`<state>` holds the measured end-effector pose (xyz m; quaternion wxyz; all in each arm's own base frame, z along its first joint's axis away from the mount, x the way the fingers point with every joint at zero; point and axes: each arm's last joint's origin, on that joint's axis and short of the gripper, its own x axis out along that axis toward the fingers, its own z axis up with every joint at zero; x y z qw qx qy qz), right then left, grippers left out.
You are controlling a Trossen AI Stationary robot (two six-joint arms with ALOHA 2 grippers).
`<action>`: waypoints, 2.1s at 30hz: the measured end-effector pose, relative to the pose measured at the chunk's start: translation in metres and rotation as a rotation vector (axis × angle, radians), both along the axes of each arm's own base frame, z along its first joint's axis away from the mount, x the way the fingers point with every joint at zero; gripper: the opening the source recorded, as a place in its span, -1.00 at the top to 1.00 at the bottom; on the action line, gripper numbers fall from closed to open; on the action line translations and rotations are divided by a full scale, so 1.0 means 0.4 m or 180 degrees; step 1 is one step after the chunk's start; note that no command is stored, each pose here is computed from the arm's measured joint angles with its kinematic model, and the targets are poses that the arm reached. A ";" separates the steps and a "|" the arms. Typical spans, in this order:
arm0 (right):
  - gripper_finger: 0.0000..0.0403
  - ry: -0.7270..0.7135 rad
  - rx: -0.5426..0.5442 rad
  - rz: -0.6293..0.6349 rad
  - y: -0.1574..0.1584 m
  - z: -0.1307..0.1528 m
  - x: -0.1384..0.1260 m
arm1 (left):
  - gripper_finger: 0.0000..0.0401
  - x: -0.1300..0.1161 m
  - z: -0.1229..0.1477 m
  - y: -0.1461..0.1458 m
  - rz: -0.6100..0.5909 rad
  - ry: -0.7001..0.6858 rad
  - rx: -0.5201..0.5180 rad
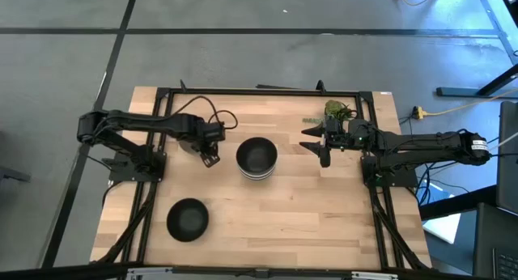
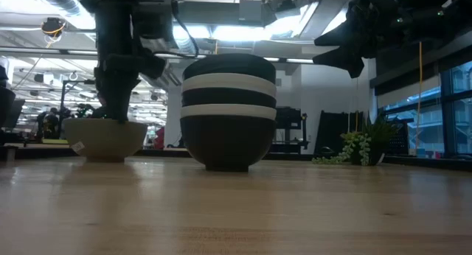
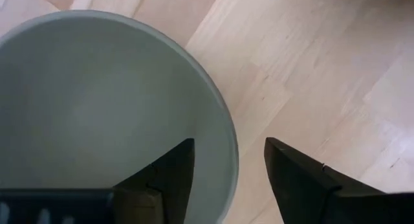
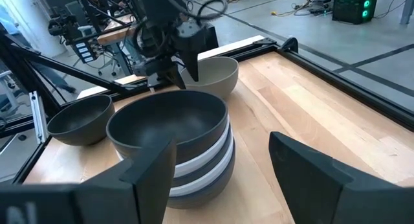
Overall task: Nest bowls inside each other
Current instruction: Stack the gray bowl on top of the black bowl
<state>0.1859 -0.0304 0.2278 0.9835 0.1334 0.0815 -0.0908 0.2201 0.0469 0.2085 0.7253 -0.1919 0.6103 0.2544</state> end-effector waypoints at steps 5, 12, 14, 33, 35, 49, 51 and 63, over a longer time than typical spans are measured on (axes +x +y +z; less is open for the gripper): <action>-0.23 0.0002 0.0000 -0.0001 0.000 0.000 0.000 | 0.09 0.006 -0.004 0.002 -0.0044 -0.0016 0.0019; -0.23 0.0003 -0.0001 -0.0001 0.000 0.000 0.000 | 0.09 0.009 -0.004 0.001 -0.0031 -0.0047 0.0023; -0.23 0.0005 -0.0001 -0.0001 0.000 0.000 0.000 | 0.09 0.009 -0.004 -0.002 -0.0039 -0.0047 0.0021; -0.23 0.0016 -0.0084 0.0014 0.000 0.000 0.000 | 0.10 0.011 -0.003 -0.013 -0.0178 0.0004 0.0214; -0.23 0.0016 -0.0083 0.0014 0.000 0.000 0.000 | 0.13 0.011 -0.003 -0.013 -0.0176 0.0007 0.0226; -0.23 0.0016 -0.0082 0.0013 0.000 0.000 0.000 | 0.42 0.011 -0.003 -0.013 -0.0176 0.0009 0.0219; -0.23 0.0016 -0.0082 0.0013 0.000 0.000 0.000 | 0.47 0.011 -0.003 -0.013 -0.0177 0.0008 0.0215; -0.23 0.0016 -0.0082 0.0012 0.000 0.000 0.000 | 0.95 0.010 -0.004 -0.016 -0.0177 -0.0008 0.0084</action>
